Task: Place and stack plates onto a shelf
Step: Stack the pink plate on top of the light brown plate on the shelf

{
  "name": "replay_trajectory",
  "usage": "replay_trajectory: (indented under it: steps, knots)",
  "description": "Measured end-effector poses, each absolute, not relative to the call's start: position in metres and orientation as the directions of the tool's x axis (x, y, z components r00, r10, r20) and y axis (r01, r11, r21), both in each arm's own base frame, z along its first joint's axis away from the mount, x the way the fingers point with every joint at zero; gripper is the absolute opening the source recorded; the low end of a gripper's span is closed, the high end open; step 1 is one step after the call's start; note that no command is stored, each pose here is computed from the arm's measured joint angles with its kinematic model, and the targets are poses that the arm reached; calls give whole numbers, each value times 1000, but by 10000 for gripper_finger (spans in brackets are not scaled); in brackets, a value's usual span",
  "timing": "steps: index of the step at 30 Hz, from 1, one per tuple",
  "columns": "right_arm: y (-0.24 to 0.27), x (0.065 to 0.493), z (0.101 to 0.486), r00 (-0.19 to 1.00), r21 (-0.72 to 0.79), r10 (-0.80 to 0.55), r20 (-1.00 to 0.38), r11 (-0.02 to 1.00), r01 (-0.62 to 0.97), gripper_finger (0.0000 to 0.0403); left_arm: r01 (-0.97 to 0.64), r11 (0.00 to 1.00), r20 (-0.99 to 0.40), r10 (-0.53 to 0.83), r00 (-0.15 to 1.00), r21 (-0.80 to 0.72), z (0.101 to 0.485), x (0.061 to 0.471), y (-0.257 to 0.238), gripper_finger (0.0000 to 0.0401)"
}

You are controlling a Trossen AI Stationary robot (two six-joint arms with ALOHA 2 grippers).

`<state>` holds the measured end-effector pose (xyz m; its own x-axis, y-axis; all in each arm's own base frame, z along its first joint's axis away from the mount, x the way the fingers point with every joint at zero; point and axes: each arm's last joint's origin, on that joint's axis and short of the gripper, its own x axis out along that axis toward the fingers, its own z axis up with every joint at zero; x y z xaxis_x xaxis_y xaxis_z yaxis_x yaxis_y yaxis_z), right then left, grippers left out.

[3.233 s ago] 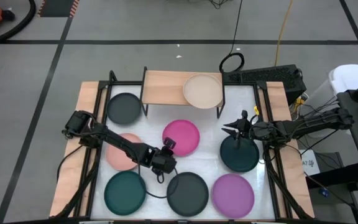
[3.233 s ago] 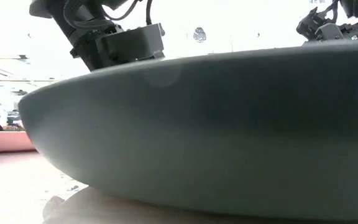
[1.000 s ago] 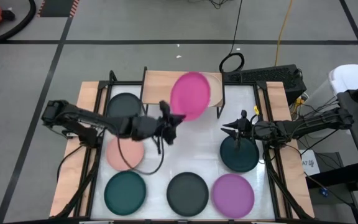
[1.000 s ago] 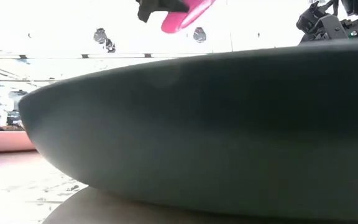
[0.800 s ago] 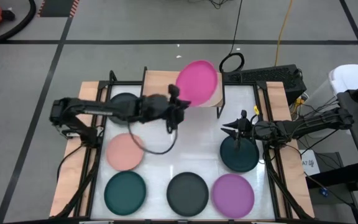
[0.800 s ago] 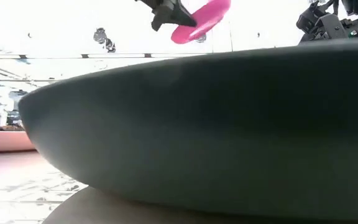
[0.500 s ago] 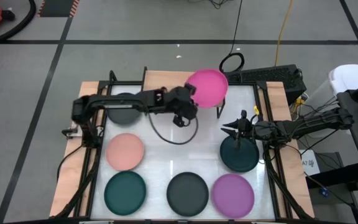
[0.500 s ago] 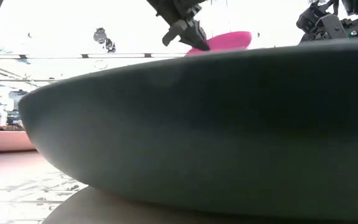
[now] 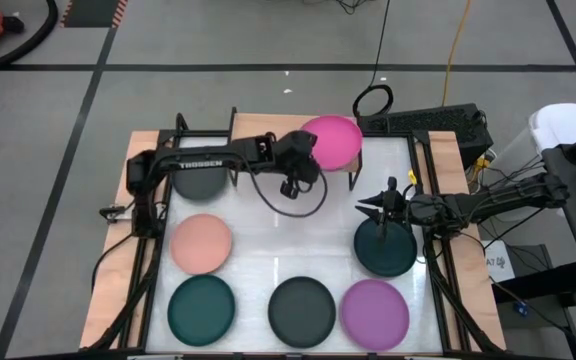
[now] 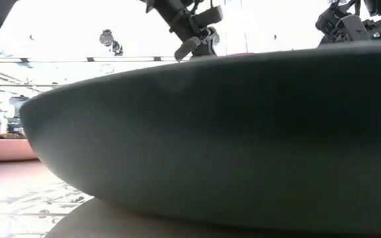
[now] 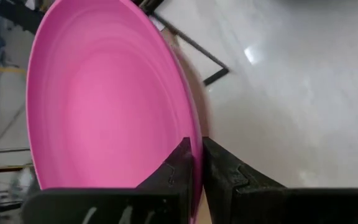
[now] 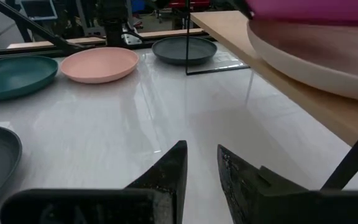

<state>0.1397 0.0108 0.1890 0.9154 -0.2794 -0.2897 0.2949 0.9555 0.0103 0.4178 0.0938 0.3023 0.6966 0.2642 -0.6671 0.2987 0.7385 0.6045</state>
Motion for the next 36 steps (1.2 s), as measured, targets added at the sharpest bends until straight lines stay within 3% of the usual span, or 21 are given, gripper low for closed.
replay_trajectory:
  steps: [5,22,30,36]
  knots:
    - [11,140,189,916,23,-279,-290,954,298,73,287,817,-686,172,707,501,296,417,109,29]
    - [11,140,189,916,20,-279,-290,955,297,73,236,861,-725,200,659,451,290,413,115,35]
    - [11,140,189,916,20,-279,-290,955,297,73,221,855,-712,218,667,469,291,415,109,120]
    - [11,140,189,915,20,-279,-290,955,297,73,180,854,-662,227,714,487,321,412,96,176]
